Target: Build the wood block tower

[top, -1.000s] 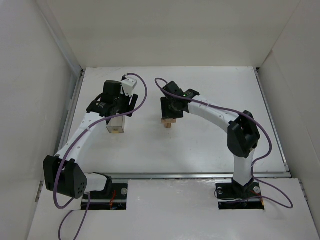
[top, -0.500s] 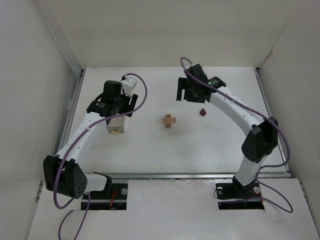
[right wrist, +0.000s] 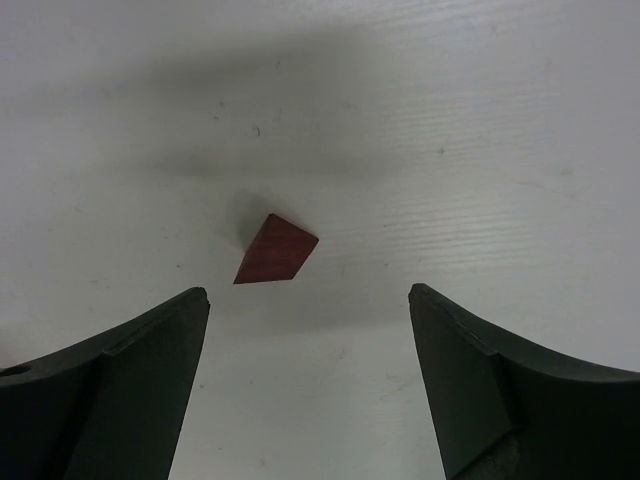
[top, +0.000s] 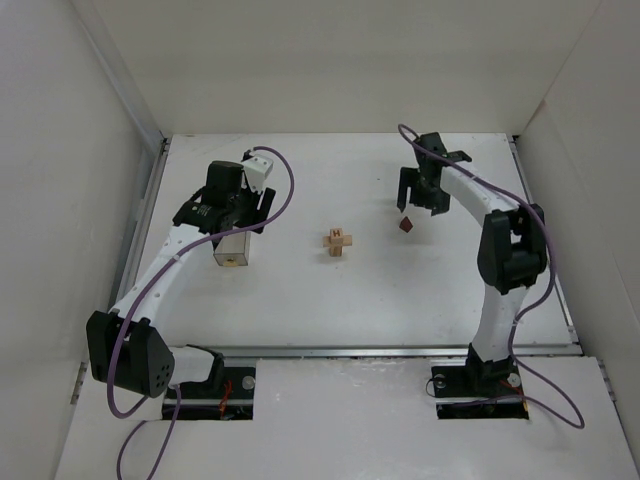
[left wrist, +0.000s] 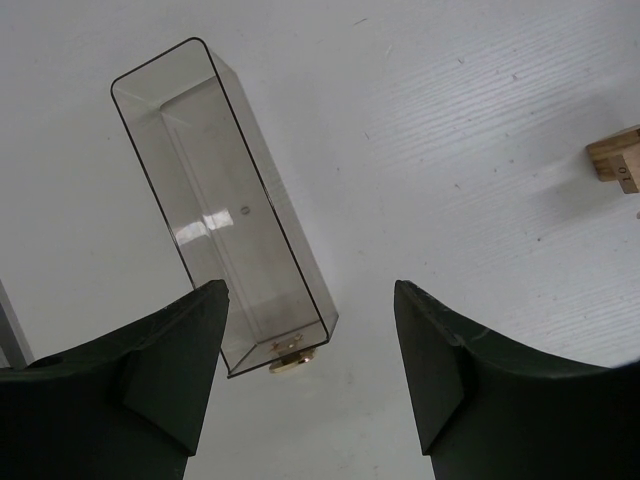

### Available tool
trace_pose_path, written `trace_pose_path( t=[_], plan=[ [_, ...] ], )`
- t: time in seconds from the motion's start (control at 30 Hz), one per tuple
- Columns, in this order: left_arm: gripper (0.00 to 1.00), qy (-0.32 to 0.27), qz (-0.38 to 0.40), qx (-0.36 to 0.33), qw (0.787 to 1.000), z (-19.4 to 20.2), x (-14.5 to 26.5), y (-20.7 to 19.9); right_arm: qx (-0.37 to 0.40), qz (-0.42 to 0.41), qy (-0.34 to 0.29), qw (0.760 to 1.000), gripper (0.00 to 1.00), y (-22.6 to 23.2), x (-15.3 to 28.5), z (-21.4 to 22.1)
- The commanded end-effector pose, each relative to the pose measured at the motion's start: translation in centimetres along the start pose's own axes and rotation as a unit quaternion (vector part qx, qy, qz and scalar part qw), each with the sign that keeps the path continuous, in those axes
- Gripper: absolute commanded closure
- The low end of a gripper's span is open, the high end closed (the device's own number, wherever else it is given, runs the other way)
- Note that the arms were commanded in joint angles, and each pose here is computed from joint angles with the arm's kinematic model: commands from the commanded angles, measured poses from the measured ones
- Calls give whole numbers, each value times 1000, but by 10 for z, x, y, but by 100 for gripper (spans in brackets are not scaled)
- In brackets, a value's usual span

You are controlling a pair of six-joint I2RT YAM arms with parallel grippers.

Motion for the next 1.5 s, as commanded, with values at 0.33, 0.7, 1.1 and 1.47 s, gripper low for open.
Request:
trace_pose_path(
  t=[0.33, 0.7, 1.1, 1.47],
  plan=[
    [36, -25, -4, 0, 1000, -10, 9, 2, 53, -41, 49, 997, 17, 23, -47, 13],
    [36, -30, -4, 0, 1000, -12, 11, 2, 39, -24, 39, 998, 27, 27, -57, 16],
    [36, -30, -8, 3, 1000, -12, 11, 5, 46, -19, 51, 997, 44, 30, -64, 22],
    [36, -30, -4, -2, 1000, -12, 11, 5, 56, -37, 19, 998, 85, 28, -42, 14]
  ],
)
Point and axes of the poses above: each gripper's point midway between its finger pads, its own x axis back along the fingers, its own y axis along the line the jaws close on, z = x × y, the point moved 10 cm from there along x, back along the fingers, and after that the axes turned 8 degrees about x, right-handed, at the moved point
